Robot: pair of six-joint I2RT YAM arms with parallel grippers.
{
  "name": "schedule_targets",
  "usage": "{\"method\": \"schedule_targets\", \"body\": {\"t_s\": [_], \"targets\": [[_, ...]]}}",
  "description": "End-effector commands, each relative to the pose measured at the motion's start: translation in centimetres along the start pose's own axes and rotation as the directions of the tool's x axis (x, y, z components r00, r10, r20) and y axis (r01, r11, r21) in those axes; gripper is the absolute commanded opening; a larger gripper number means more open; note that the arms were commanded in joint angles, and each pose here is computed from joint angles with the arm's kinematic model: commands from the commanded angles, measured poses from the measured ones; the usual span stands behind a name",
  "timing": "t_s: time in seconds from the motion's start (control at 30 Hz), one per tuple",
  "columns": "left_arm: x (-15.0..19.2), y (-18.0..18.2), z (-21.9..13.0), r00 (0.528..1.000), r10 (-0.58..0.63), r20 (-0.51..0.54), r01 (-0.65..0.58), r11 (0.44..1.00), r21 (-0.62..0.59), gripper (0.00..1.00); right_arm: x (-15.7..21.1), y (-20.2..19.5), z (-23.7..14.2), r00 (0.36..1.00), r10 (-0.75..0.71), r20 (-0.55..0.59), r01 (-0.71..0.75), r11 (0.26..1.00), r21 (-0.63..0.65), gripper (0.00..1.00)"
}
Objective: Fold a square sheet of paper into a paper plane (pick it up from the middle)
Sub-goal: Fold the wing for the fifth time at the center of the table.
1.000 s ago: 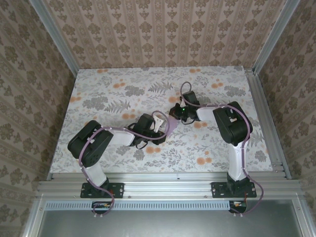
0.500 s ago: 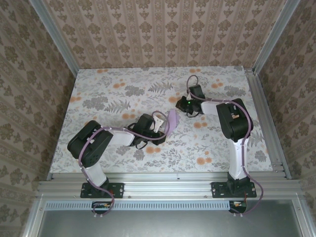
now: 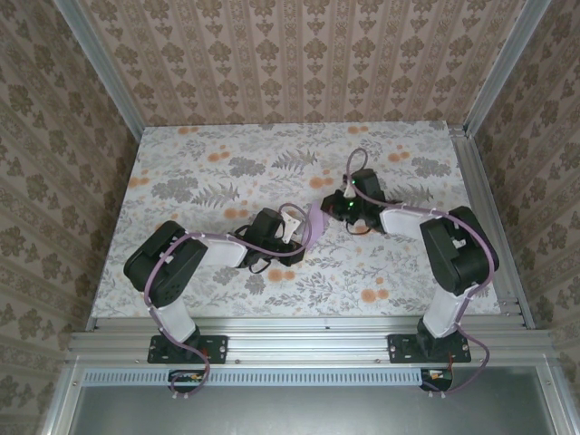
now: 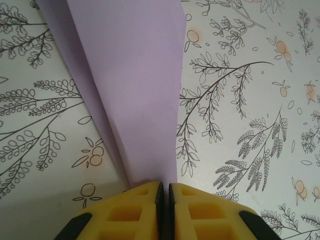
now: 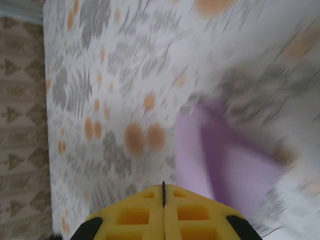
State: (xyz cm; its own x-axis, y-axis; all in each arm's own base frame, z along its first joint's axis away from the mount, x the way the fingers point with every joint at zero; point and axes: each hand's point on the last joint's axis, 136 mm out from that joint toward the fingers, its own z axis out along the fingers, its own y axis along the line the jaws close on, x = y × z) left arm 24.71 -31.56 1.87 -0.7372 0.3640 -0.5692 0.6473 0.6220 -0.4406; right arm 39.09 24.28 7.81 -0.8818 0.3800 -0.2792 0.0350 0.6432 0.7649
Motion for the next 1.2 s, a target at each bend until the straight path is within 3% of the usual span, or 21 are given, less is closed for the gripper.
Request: {"method": "schedule_targets", "body": {"t_s": [0.0,0.23,0.63,0.9,1.17], "targets": [[10.4,2.6,-0.4,0.930,-0.155,-0.333,0.125,0.986,-0.112,0.15,3.5,1.3,1.0,0.997,0.049,-0.064,-0.053,0.996,-0.067,0.08],[10.1,2.3,-0.7,0.934,-0.148,-0.325,0.119,0.987,-0.107,0.15,6.1,-0.6,3.2,0.992,0.076,-0.102,-0.079,0.996,-0.028,0.08],[8.5,1.5,-1.4,0.950,-0.138,-0.281,0.116,0.989,-0.093,0.17,7.4,-6.2,4.3,0.993,0.038,-0.115,-0.018,0.985,0.169,0.06],[4.6,-0.6,-2.9,0.974,-0.158,-0.165,0.154,0.987,-0.034,0.23,8.6,-9.2,4.2,0.990,0.012,-0.143,0.028,0.962,0.273,0.05],[0.7,-2.2,-4.0,0.973,-0.225,-0.040,0.228,0.972,0.063,0.23,9.1,-9.7,4.4,0.988,0.017,-0.154,0.025,0.963,0.269,0.05]]}}
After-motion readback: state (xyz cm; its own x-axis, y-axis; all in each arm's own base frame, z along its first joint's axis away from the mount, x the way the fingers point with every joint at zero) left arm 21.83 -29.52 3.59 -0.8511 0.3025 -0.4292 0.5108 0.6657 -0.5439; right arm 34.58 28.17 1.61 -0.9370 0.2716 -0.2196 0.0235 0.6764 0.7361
